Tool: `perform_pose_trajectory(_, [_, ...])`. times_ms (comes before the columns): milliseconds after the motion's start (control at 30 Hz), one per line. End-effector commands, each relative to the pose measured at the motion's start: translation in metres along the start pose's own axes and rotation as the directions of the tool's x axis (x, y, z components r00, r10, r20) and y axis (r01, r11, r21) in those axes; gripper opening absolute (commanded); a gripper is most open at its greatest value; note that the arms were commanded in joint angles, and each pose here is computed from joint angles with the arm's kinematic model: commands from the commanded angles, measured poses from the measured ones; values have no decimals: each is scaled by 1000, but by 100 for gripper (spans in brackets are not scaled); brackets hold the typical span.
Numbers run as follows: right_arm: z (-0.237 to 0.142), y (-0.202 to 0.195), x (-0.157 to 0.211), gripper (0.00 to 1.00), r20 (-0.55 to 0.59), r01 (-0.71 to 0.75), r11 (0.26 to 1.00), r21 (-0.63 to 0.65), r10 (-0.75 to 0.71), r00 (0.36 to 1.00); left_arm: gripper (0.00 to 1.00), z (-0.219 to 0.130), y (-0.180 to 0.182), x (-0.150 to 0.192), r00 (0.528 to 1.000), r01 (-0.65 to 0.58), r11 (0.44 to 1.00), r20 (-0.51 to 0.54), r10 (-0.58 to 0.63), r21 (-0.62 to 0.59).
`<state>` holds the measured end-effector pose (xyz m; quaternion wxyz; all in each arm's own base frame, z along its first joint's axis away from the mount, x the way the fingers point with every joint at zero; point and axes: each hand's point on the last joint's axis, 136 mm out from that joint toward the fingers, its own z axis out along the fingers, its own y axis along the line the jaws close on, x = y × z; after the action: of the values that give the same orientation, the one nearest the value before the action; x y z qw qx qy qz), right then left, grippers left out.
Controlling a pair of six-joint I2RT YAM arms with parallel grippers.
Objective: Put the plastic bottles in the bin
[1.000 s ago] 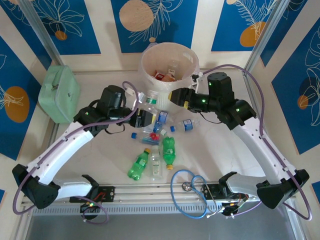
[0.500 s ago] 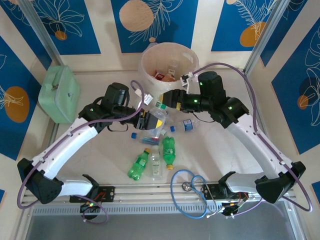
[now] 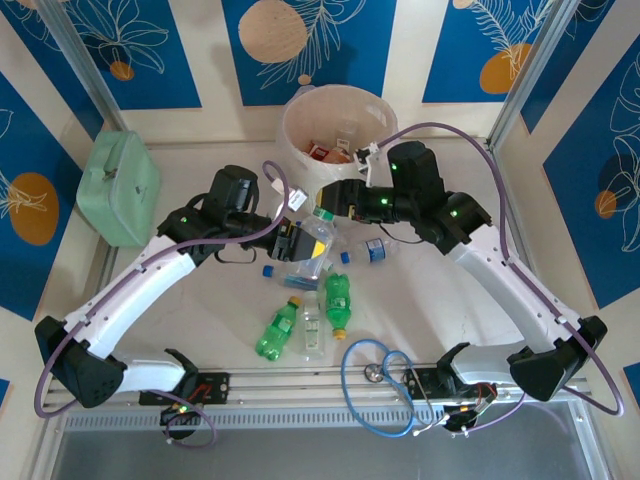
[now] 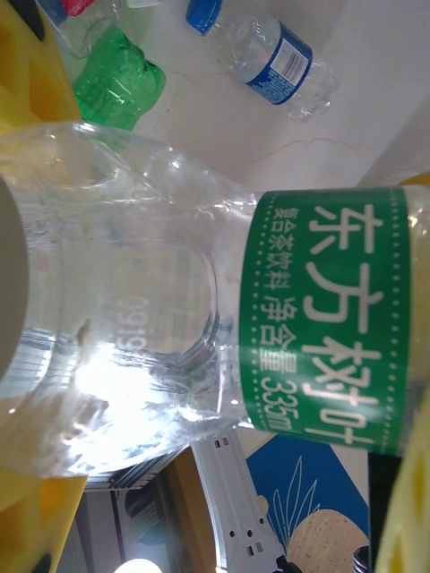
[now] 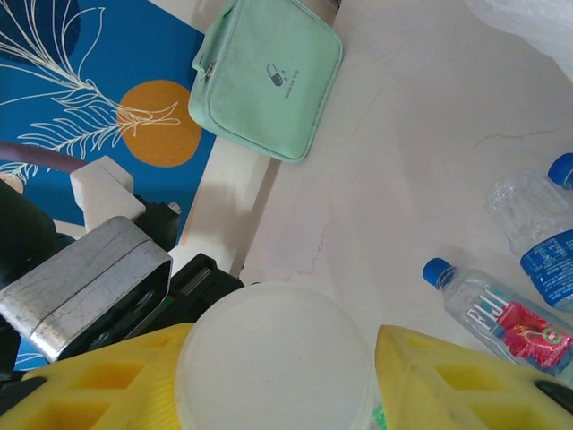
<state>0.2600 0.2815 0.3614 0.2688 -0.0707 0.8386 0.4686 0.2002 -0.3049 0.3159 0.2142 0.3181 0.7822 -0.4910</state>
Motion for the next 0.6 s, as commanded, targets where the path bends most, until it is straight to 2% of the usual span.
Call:
perform_pose_trajectory(0, [-3, 2, 1, 49, 1, 23, 1000, 19, -23, 1000, 55, -2, -12, -5, 999, -42, 998, 24, 41, 44])
perform_pose_trajectory(133, [-4, 3, -1, 38, 10, 27, 999, 21, -27, 1000, 62, -2, -8, -5, 999, -34, 999, 36, 33, 24])
perform_pose_trajectory(333, [-9, 5, -10, 33, 40, 35, 999, 24, -36, 999, 100, -12, 8, -10, 993, -59, 992, 95, 70, -113])
perform_pose_trajectory(433, [-15, 5, -25, 33, 81, 33, 999, 38, -36, 996, 100, -25, 19, -17, 984, -66, 972, 146, 101, -225])
perform_pose_trajectory(567, [-30, 6, -60, 33, 190, 25, 998, 54, -35, 981, 100, -53, 42, -21, 966, -33, 906, 220, 138, -422])
